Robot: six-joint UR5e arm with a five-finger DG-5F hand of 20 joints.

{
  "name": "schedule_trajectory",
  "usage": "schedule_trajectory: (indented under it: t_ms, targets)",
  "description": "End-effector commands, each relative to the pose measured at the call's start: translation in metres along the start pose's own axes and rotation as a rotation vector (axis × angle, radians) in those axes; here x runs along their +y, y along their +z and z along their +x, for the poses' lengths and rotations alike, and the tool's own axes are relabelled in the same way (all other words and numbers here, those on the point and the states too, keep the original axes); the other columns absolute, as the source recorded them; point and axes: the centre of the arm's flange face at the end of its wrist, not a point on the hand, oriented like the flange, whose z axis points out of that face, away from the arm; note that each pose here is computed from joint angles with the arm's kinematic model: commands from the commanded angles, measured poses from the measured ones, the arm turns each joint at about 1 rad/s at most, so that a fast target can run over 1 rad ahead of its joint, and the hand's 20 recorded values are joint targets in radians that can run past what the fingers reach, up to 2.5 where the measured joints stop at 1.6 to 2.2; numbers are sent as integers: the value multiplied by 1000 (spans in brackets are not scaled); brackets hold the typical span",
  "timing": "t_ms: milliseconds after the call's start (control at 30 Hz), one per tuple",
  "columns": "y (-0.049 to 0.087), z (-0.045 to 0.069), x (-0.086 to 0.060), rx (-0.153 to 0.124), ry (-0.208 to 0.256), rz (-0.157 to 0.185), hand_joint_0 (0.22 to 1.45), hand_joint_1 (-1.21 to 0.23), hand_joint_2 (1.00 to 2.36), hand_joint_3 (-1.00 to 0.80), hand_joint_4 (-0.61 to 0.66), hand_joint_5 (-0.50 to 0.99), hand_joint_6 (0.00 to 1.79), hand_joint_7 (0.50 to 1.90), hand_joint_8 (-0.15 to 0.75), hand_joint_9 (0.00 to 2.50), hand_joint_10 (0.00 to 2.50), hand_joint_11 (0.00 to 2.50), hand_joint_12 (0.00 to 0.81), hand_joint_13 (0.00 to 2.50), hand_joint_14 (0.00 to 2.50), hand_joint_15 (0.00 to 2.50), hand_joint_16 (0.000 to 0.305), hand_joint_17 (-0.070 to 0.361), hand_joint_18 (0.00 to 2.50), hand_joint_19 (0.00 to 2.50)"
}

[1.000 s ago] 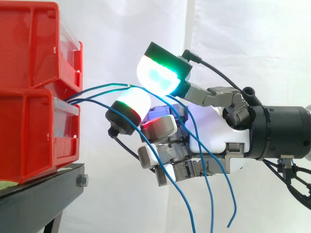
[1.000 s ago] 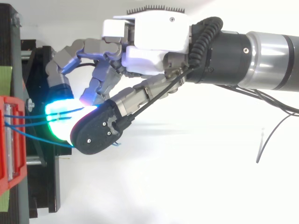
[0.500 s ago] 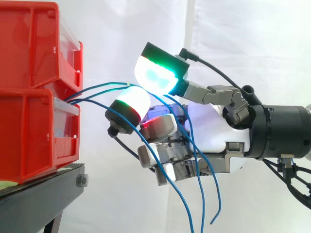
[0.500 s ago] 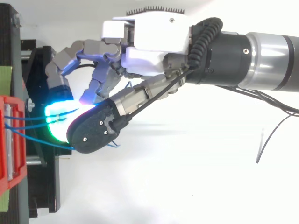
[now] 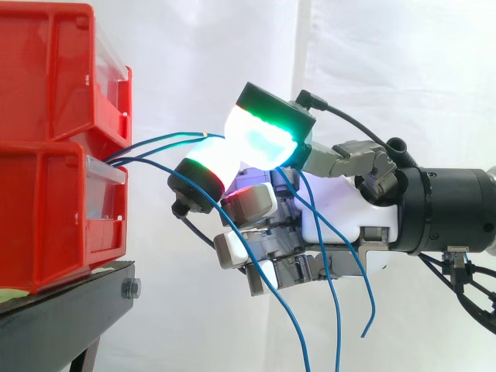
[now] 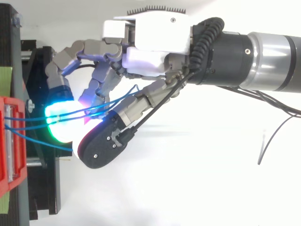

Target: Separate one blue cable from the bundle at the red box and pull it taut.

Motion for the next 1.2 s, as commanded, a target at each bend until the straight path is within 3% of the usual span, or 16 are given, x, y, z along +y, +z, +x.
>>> schedule_trajectory:
  t_ms: [0,300,500,933,1067,1167]
  targets:
    - [0,1,0,1,1,0,569,-825,1000,-500,102,-170,866,1104,318,1076,23,1253,417,955,23,669,48,109,910,758]
    - [1,0,3,1,2,-6,500,-691,1000,-500,115,-165,844,1034,332,1095,20,1243,433,976,21,656,52,117,954,734]
    - [1,0,3,1,0,-5,596,-584,1000,-500,83,-155,829,1091,304,1090,22,1240,409,958,24,651,47,106,916,764]
    - [1,-1,3,1,0,-2,633,-800,1017,-263,48,-157,854,1147,304,1041,23,1241,404,917,23,641,47,106,905,770]
    - [1,-1,3,1,-2,-2,656,-851,1016,-283,37,-162,857,1153,304,1020,24,1220,412,905,24,651,47,107,892,770]
    - [1,0,3,3,-2,-5,698,-891,1009,-393,46,-171,863,1152,307,1001,23,1200,413,900,23,656,48,107,886,754]
